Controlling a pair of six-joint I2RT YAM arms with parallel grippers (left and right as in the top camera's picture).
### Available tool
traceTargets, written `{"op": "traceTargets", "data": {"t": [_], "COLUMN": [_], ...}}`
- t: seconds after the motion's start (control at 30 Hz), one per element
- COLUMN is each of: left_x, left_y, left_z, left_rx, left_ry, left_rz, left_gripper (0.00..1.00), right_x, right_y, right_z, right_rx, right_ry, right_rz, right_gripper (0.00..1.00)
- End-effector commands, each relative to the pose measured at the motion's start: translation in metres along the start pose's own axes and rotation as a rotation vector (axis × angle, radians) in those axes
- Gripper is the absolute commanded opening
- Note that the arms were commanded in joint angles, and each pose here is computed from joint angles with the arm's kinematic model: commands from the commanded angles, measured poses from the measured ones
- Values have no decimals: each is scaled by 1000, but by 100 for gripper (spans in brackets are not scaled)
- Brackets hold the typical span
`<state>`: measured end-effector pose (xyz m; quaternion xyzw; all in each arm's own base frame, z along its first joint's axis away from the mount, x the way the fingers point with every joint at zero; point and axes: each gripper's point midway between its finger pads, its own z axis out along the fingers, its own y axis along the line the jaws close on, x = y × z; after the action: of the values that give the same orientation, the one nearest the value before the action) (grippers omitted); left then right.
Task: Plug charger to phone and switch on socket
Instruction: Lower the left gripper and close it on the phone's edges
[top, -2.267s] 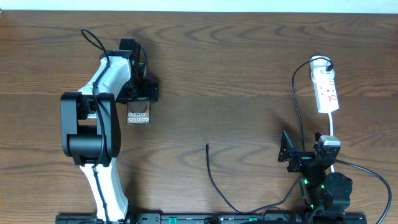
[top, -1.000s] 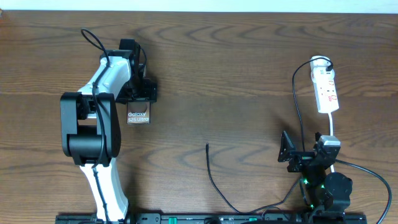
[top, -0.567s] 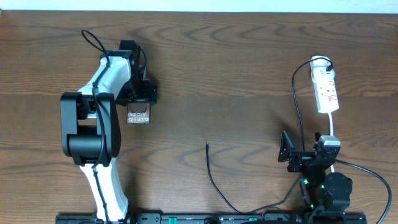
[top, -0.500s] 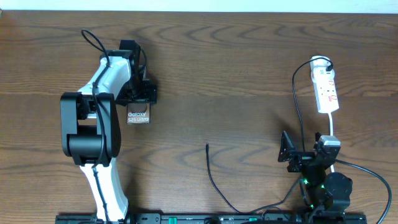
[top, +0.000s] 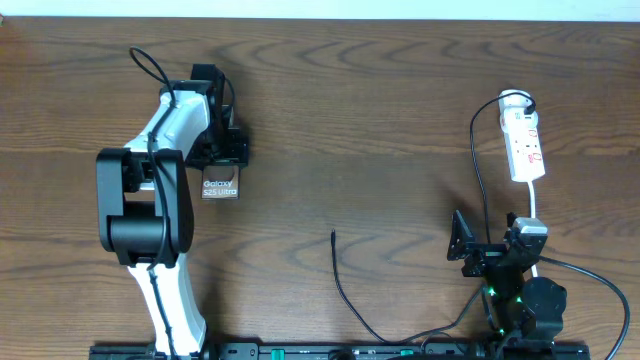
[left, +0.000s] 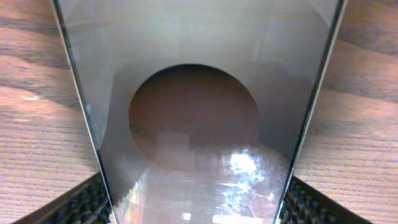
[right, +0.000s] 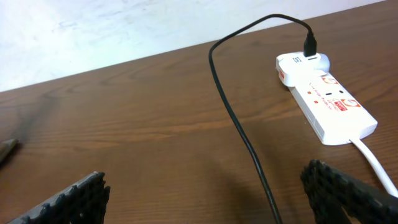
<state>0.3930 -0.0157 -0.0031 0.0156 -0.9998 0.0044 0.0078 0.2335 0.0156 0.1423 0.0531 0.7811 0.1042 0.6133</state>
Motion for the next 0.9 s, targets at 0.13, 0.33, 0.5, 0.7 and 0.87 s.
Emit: {"op": "traceTargets", "data": {"t": [0.13, 0.33, 0.5, 0.7, 0.87], "left_x": [14, 14, 14, 14, 14], "left_y": [-2, -2, -2, -2, -2], "left_z": [17, 17, 17, 17, 17], "left_rx": [17, 17, 17, 17, 17], "left_ry": [57, 58, 58, 57, 57], "left_rz": [0, 0, 0, 0, 0], "left_gripper": [77, 77, 76, 72, 70], "right_x": [0, 0, 0, 0, 0], "right_y": [1, 1, 1, 1, 1], "right_z": [0, 0, 0, 0, 0], "right_rx": [-6, -6, -6, -6, -6], "right_ry": [-2, -2, -2, -2, -2], "right_rz": [9, 9, 9, 9, 9], "right_gripper": [99, 99, 99, 99, 99]}}
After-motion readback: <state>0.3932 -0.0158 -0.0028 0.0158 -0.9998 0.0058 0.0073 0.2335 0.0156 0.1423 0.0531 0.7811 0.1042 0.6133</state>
